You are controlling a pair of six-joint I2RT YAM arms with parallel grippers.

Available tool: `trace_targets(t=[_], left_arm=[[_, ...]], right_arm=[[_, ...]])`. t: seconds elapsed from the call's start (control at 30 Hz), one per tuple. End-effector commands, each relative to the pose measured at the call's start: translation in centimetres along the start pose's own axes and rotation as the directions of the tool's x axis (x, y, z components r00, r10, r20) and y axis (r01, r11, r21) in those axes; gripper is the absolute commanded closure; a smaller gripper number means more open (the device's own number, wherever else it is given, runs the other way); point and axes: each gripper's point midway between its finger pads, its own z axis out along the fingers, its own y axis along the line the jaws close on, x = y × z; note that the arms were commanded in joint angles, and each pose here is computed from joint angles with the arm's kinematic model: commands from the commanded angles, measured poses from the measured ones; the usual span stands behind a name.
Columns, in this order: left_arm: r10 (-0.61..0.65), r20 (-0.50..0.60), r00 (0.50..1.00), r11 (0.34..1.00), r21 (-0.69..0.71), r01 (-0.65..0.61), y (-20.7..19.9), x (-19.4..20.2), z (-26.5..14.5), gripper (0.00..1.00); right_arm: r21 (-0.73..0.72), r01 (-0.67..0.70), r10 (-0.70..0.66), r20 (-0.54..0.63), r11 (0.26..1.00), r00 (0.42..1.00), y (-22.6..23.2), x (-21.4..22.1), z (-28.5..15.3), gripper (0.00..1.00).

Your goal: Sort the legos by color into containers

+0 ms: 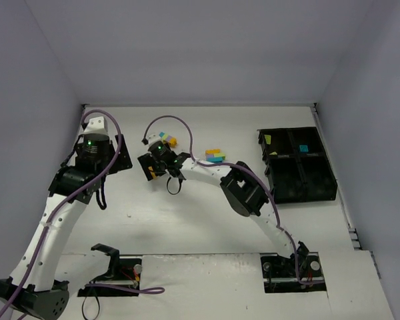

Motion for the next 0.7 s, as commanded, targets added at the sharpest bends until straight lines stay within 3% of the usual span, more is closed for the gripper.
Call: trace_targets(t=[0.0,0.07,0.1,0.13,0.17,0.27,0.5,0.53,0.67], left_arm=[[-0.008,0.026,1.0,1.0,-0.009,0.009,0.2,-0.6,-0.5,0.2],[-0.003,0.025,1.0,1.0,-0.009,0.004,0.2,-0.6,-0.4,0.2],[0.0,0.025,1.0,1.0,-0.009,0.0,0.2,-0.6,-0.4,0.2],[0.002,0.023,1.0,1.0,-0.01,-0.002,0.1,-0.6,-0.3,0.2],[0.004,0.028,1.0,1.0,-0.006,-0.003,0.1,-0.8,-0.2,0.2],[0.013,0.032,0.999,1.0,0.011,-0.013,-0.5,-1.1,0.2,0.2],[0.052,0.037,0.998,0.997,0.056,-0.054,-2.2,-2.5,1.5,0.2],[0.061,0.038,0.997,0.996,0.067,-0.063,-2.5,-2.6,1.6,0.2],[0.081,0.057,0.995,0.989,0.115,-0.087,-4.2,-3.7,2.2,0.2]], right_arm=[[0.006,-0.008,0.008,0.111,1.0,0.994,0.7,-4.1,-0.5,0.29],[0.023,-0.005,0.002,0.114,1.0,0.993,0.4,-4.1,-0.6,0.42],[0.039,-0.001,-0.003,0.11,0.999,0.994,0.0,-3.9,-0.7,0.57],[0.047,0.004,-0.009,0.121,0.999,0.993,-0.2,-4.3,-1.2,0.65],[0.07,0.006,-0.015,0.132,0.998,0.991,-0.6,-4.6,-1.5,0.79],[0.12,0.002,-0.021,0.155,0.993,0.988,-2.3,-5.5,-3.2,0.97],[0.27,-0.175,0.112,0.233,0.947,0.966,-11.7,-7.5,-10.7,1.0],[0.314,-0.204,0.144,0.204,0.927,0.968,-14.6,-5.7,-11.4,1.0],[0.398,-0.326,0.226,0.278,0.857,0.933,-19.8,-5.7,-18.1,1.0]])
